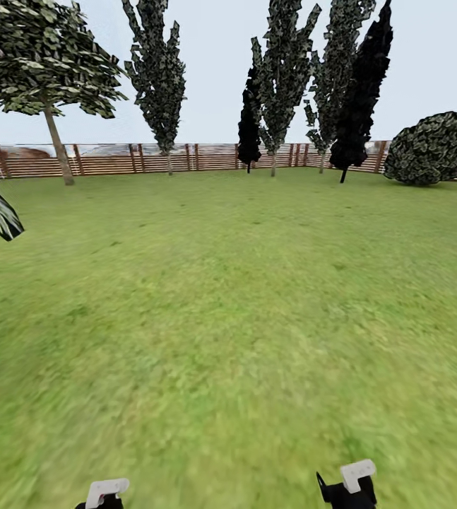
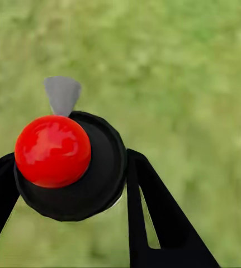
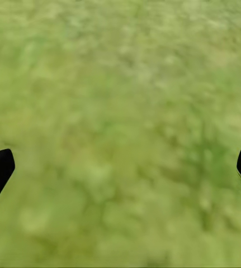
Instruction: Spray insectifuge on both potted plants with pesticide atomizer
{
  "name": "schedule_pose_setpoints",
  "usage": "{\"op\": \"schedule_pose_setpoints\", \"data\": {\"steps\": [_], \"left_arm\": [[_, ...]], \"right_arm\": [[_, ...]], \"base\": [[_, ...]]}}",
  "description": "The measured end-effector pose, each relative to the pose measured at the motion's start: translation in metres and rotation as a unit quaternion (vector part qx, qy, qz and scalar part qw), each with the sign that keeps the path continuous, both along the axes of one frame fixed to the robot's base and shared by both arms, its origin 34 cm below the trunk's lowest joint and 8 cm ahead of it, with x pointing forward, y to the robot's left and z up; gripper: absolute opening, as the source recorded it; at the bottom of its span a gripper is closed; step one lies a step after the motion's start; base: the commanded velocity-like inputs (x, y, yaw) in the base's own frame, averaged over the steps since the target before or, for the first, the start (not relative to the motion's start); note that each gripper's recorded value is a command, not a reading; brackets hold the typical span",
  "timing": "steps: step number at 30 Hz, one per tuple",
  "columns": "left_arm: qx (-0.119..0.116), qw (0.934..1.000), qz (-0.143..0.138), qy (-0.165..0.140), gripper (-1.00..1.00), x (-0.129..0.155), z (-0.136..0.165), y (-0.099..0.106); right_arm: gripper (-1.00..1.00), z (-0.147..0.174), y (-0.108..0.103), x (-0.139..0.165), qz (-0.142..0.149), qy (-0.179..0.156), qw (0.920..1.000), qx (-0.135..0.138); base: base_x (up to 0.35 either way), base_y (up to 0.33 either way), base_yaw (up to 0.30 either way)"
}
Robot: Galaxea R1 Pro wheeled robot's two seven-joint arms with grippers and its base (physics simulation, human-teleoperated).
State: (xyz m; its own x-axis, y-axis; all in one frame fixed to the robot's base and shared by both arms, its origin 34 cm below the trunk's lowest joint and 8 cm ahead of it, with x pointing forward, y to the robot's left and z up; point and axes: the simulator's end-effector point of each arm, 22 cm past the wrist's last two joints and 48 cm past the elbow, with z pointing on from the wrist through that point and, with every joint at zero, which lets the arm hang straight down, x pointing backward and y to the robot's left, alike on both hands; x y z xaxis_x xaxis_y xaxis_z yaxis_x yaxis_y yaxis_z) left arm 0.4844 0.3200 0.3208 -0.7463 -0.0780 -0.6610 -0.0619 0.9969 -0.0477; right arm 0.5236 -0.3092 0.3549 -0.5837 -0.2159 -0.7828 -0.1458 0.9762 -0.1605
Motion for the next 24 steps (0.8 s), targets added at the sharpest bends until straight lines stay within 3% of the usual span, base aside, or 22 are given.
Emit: {"op": "schedule_pose_setpoints", "data": {"steps": [8, 24], "left_arm": [[-0.001, 1.0, -0.001, 0.0, -1.0, -0.0004, -0.0003, -0.0014], [-0.001, 1.0, -0.001, 0.0, -1.0, -0.0003, -0.0002, -0.0014]], "right_arm": [[1.0, 0.0002, 0.0009, 0.0003, 0.0, -0.001, 1.0, 0.001], [1.0, -0.0007, 0.0026, -0.0006, 0.001, 0.001, 1.0, 0.002]], "base": [[0.339, 0.0, 0.051], [0.339, 0.0, 0.264]]}}
